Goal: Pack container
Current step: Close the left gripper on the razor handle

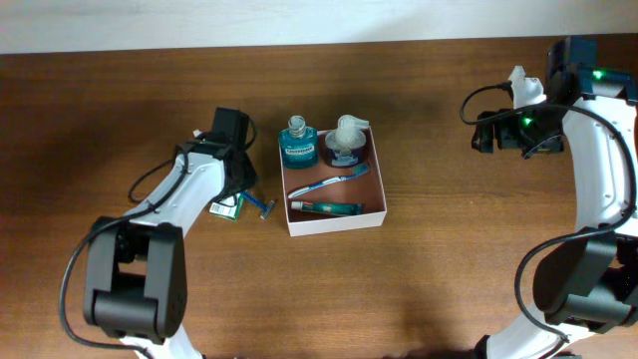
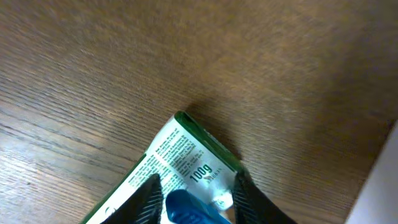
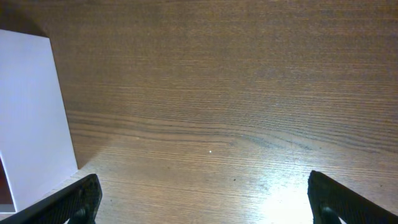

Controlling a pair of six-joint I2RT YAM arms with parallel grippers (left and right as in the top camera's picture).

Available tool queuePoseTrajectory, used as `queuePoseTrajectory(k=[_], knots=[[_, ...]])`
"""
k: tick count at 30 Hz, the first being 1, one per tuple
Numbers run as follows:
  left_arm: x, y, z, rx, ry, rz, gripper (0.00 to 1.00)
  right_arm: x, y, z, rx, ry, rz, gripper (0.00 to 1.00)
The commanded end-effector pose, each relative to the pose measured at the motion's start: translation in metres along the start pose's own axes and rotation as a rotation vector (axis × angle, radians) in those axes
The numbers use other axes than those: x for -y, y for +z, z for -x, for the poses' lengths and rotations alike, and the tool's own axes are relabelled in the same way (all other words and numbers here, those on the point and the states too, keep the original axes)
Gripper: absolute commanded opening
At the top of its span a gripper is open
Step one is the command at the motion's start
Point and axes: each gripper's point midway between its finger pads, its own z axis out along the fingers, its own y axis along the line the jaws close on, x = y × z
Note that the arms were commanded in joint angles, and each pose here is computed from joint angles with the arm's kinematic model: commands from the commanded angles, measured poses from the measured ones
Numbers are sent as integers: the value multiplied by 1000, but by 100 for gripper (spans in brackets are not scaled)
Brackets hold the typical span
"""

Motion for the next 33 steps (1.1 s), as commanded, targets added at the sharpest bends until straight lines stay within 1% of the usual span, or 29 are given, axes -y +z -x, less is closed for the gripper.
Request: queuePoseTrajectory(k=[1, 5, 11, 14, 22, 26, 27, 28, 30, 31, 33], knots=[[-4, 5, -2, -3, -7, 21, 32, 2, -11, 3, 31, 5, -14, 98], [-4, 5, -2, -2, -7, 20, 25, 2, -11, 3, 30, 5, -14, 98], [-8, 4, 4, 26, 3, 49, 24, 2, -11, 3, 31, 5, -13, 98], [-10, -1, 12, 50, 37, 72, 17, 2, -11, 3, 31, 5, -14, 98], [-4, -26, 30, 105, 49, 43, 16, 2, -11, 3, 30, 5, -13, 99], [0, -53, 44, 169, 33, 1, 15, 2, -11, 3, 31, 5, -14, 98], [1, -60, 47, 185, 29, -10, 15, 2, -11, 3, 30, 5, -14, 99], [1, -67, 49, 201, 24, -20, 12, 2, -11, 3, 31, 5, -14, 99], [1, -82, 54, 234, 16, -41, 11, 2, -11, 3, 31, 5, -14, 99], [1, -88, 55, 245, 13, -49, 12, 2, -11, 3, 30, 5, -14, 98], [1, -98, 58, 267, 7, -64, 20, 2, -11, 3, 30, 5, -14, 98]])
